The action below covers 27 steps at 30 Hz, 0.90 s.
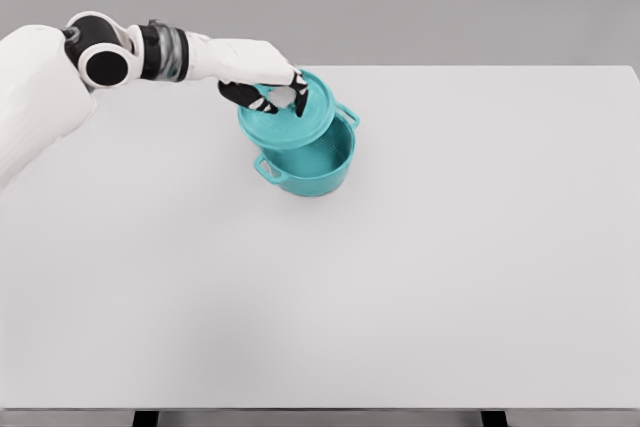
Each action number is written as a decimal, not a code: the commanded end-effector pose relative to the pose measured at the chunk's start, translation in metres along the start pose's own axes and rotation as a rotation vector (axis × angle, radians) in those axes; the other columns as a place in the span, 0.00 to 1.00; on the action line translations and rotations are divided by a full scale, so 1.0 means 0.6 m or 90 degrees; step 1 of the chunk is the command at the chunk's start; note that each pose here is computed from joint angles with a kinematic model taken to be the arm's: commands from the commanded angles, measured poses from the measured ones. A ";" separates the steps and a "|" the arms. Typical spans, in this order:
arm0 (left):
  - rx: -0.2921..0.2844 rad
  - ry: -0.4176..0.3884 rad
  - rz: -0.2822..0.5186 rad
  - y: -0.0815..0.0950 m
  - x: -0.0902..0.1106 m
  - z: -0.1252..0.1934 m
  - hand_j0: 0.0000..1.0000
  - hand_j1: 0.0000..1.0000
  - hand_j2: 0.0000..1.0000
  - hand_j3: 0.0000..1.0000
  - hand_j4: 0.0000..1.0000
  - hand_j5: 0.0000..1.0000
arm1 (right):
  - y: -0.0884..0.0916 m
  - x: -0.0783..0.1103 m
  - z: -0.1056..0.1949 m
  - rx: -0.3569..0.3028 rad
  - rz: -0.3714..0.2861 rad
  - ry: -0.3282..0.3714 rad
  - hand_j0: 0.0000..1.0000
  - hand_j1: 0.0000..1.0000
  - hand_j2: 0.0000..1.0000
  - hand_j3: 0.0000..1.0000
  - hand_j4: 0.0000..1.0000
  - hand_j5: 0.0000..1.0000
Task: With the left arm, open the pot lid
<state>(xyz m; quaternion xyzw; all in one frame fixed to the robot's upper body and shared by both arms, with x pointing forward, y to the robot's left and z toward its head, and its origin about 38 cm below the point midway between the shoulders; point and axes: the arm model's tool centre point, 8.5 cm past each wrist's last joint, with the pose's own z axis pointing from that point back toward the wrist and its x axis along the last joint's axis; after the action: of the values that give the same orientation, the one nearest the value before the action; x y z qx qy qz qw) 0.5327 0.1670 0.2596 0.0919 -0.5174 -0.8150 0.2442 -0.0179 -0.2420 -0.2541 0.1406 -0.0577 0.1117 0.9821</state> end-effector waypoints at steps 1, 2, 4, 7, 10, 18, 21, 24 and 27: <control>0.016 0.027 0.018 -0.007 -0.026 0.067 0.48 0.48 0.48 0.48 0.48 0.48 | 0.000 0.000 0.000 0.000 0.001 0.000 1.00 1.00 1.00 1.00 1.00 1.00; 0.015 0.050 0.022 -0.015 -0.042 0.101 0.48 0.48 0.48 0.48 0.48 0.48 | 0.000 0.000 0.000 0.000 0.000 0.000 1.00 1.00 1.00 1.00 1.00 1.00; 0.012 0.081 0.032 -0.028 -0.063 0.144 0.48 0.48 0.48 0.48 0.48 0.48 | 0.000 0.000 0.000 0.000 0.000 0.000 1.00 1.00 1.00 1.00 1.00 1.00; 0.002 0.120 0.047 -0.052 -0.086 0.191 0.48 0.48 0.48 0.48 0.48 0.48 | 0.000 0.000 0.000 0.000 0.000 0.000 1.00 1.00 1.00 1.00 1.00 1.00; -0.009 0.116 0.063 -0.080 -0.085 0.185 0.61 0.61 0.61 0.61 0.61 0.61 | 0.000 0.000 0.000 0.000 0.001 0.000 1.00 1.00 1.00 1.00 1.00 1.00; -0.016 0.108 0.064 -0.088 -0.081 0.173 1.00 1.00 1.00 1.00 1.00 1.00 | 0.000 0.000 0.000 0.000 0.001 0.000 1.00 1.00 1.00 1.00 1.00 1.00; -0.017 0.107 0.066 -0.092 -0.079 0.171 1.00 1.00 1.00 1.00 1.00 1.00 | 0.000 0.000 0.000 0.000 0.001 0.000 1.00 1.00 1.00 1.00 1.00 1.00; 0.030 0.038 0.061 -0.057 -0.034 0.160 1.00 1.00 1.00 1.00 1.00 1.00 | 0.000 0.000 0.000 0.000 0.001 0.000 1.00 1.00 1.00 1.00 1.00 1.00; 0.032 0.004 0.074 -0.080 -0.005 0.179 1.00 1.00 1.00 1.00 1.00 1.00 | 0.000 0.000 0.000 0.000 0.000 0.000 1.00 1.00 1.00 1.00 1.00 1.00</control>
<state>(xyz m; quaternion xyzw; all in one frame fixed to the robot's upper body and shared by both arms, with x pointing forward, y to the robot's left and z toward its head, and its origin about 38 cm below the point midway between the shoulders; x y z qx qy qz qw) 0.4865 0.2758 0.2484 0.0786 -0.5227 -0.7916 0.3065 -0.0179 -0.2420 -0.2541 0.1406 -0.0577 0.1117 0.9821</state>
